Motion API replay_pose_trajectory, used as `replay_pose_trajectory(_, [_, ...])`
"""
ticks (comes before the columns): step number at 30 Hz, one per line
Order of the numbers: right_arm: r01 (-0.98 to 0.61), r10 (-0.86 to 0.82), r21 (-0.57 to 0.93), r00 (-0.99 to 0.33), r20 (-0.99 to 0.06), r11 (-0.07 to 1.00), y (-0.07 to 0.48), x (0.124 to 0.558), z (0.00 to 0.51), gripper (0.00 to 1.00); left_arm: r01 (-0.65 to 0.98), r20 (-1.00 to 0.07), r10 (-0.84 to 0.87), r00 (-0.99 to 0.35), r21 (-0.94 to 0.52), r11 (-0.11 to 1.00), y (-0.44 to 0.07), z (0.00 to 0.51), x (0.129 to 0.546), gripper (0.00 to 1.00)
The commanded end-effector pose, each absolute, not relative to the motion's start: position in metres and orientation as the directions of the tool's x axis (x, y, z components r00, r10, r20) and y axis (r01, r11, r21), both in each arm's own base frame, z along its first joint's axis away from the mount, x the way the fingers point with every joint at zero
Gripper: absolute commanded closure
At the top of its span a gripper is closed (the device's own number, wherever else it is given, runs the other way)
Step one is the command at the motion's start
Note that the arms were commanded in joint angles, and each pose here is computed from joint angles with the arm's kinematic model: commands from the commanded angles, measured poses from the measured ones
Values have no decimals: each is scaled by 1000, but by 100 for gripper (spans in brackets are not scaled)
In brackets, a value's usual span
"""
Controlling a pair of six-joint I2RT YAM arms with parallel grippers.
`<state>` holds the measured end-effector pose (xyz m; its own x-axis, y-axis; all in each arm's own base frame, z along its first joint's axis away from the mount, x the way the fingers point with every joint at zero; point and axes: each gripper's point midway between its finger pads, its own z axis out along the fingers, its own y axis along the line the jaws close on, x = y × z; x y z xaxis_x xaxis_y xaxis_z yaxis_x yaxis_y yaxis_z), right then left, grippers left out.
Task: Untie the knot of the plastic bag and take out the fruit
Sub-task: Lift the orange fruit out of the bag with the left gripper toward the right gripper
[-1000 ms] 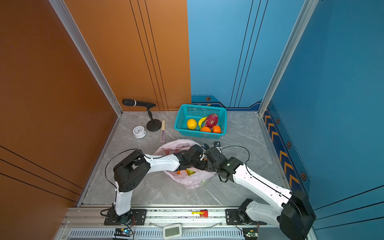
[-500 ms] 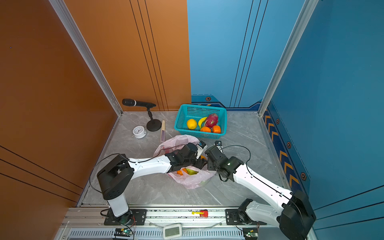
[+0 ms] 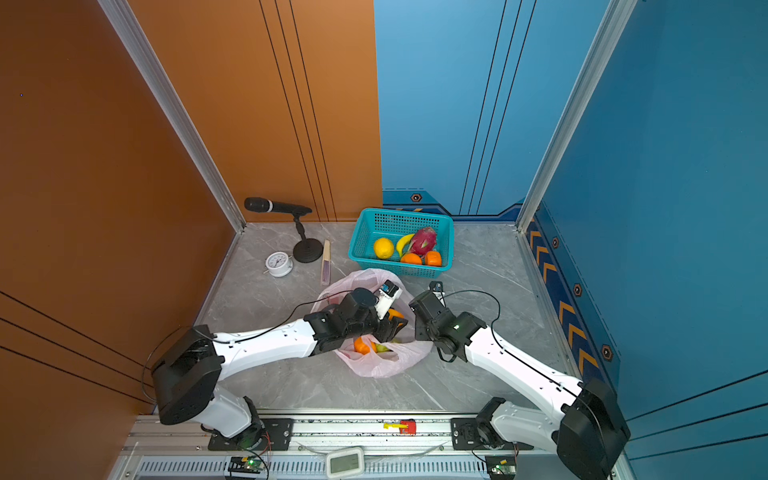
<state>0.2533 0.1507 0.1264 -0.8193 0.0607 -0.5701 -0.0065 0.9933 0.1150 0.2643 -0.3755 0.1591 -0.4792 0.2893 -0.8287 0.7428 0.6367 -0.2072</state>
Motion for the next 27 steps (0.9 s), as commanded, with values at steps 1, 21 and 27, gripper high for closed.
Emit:
replay_pose_trajectory(1, [9, 96, 150, -807, -583, 989, 154, 258, 138, 72, 775, -881, 256, -398, -174, 607, -377, 187, 263, 57])
replay_pose_trajectory(21, [-134, 334, 542, -660, -673, 829, 157, 249, 273, 27, 902, -979, 202, -35, 56, 428, -377, 273, 238, 57])
replay_pose_trajectory(27, [-326, 315, 674, -695, -646, 663, 186, 233, 312, 17, 902, -970, 195, 146, 212, 377, -369, 300, 226, 56])
